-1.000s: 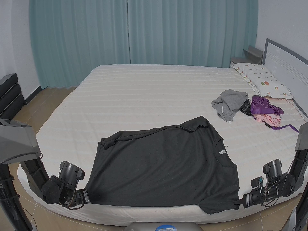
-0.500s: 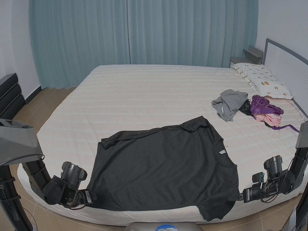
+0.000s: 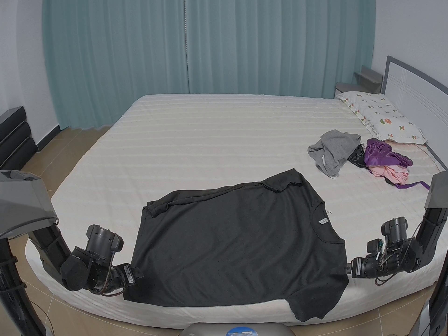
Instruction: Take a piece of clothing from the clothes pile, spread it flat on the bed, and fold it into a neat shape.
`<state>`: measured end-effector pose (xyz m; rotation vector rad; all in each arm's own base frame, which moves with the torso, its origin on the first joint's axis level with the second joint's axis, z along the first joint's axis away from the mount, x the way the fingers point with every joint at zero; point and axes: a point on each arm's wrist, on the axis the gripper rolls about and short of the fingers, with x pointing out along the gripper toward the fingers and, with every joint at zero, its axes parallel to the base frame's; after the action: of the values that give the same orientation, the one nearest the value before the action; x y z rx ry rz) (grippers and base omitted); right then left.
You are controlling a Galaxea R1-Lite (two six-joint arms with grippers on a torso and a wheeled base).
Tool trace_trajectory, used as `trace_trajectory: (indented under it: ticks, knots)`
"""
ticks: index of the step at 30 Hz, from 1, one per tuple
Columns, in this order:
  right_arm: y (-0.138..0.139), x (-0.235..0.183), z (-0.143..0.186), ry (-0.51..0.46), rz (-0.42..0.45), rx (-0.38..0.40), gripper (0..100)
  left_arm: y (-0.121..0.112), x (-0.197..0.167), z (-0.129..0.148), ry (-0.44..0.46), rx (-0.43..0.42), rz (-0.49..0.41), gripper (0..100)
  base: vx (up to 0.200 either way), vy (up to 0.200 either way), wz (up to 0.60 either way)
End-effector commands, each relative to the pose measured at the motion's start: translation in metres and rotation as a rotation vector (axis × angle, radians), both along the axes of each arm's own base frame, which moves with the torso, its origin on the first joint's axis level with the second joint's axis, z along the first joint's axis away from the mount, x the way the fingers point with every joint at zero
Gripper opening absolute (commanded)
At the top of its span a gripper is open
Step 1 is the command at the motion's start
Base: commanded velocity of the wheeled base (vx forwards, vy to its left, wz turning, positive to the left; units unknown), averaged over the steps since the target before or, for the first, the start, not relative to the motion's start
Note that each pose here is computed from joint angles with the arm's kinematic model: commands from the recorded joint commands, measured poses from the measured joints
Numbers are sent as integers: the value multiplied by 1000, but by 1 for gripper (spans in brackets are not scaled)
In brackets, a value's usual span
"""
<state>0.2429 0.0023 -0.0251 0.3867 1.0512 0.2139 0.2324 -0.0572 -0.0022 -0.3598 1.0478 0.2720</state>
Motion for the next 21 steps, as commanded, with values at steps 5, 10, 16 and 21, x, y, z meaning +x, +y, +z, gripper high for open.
trace_trajectory:
  ticks: [5,10,16,21]
  knots:
    - [-1,1,-11,39,-7,-3,0,3,4,6,-29,-20,13,100,0,0,0]
    - [-10,-5,1,12,-27,-23,0,3,5,6,-28,-22,15,100,0,0,0]
    - [-20,-14,1,19,4,-67,0,5,7,6,-33,-23,24,100,0,0,0]
    - [-25,-18,1,25,11,-126,0,7,7,6,-35,-23,32,100,0,0,0]
